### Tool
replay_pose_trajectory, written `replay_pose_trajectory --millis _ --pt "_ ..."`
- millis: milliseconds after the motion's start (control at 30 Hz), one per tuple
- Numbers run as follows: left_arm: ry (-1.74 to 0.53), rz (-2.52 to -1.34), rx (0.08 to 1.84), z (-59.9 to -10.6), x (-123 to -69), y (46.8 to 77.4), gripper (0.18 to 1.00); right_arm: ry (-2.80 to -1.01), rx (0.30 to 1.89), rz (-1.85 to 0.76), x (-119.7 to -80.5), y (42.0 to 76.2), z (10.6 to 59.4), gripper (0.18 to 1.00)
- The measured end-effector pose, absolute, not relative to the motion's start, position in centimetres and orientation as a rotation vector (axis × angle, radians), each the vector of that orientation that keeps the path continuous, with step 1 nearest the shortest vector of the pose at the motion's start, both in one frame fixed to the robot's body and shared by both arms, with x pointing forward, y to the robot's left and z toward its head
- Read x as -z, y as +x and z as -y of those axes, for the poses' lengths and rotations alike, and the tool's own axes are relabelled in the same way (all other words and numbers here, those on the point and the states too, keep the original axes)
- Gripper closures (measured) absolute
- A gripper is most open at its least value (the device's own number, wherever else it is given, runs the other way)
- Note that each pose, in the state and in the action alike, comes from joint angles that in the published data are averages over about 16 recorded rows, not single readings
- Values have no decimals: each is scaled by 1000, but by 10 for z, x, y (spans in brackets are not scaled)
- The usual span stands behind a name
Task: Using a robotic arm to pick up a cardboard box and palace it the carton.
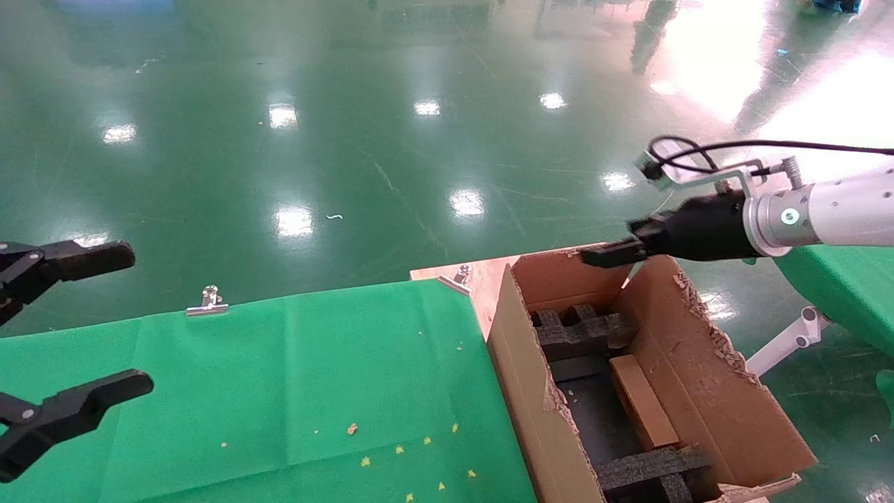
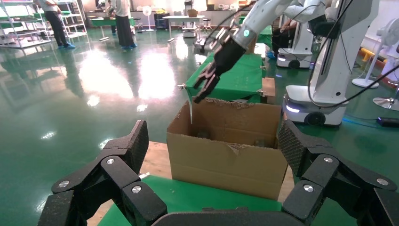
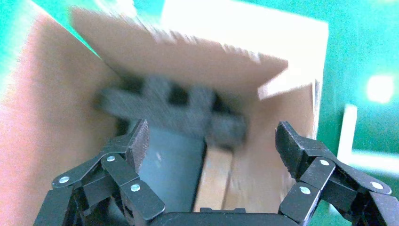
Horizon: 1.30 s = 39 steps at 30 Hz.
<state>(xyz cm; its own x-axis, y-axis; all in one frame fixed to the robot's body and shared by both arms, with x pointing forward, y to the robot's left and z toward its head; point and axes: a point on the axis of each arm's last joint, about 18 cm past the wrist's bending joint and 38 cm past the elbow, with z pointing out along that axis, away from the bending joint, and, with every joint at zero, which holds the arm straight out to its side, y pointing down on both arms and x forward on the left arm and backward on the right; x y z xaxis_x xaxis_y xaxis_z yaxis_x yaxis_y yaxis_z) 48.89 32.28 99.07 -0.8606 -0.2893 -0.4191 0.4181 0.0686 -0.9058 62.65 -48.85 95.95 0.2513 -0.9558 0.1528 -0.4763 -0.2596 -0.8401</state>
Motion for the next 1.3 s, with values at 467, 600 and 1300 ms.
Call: replay_pose_trajectory --millis 467,600,1300 --pt "127 -1851 1844 -323 -991 489 184 -1833 750 -806 -997 572 393 178" --pt "127 -1850 1844 -323 -991 489 184 -1835 725 -774 -998 568 385 178" --pt "127 -1850 1845 -323 -991 489 184 -1856 581 -396 -1002 552 320 178"
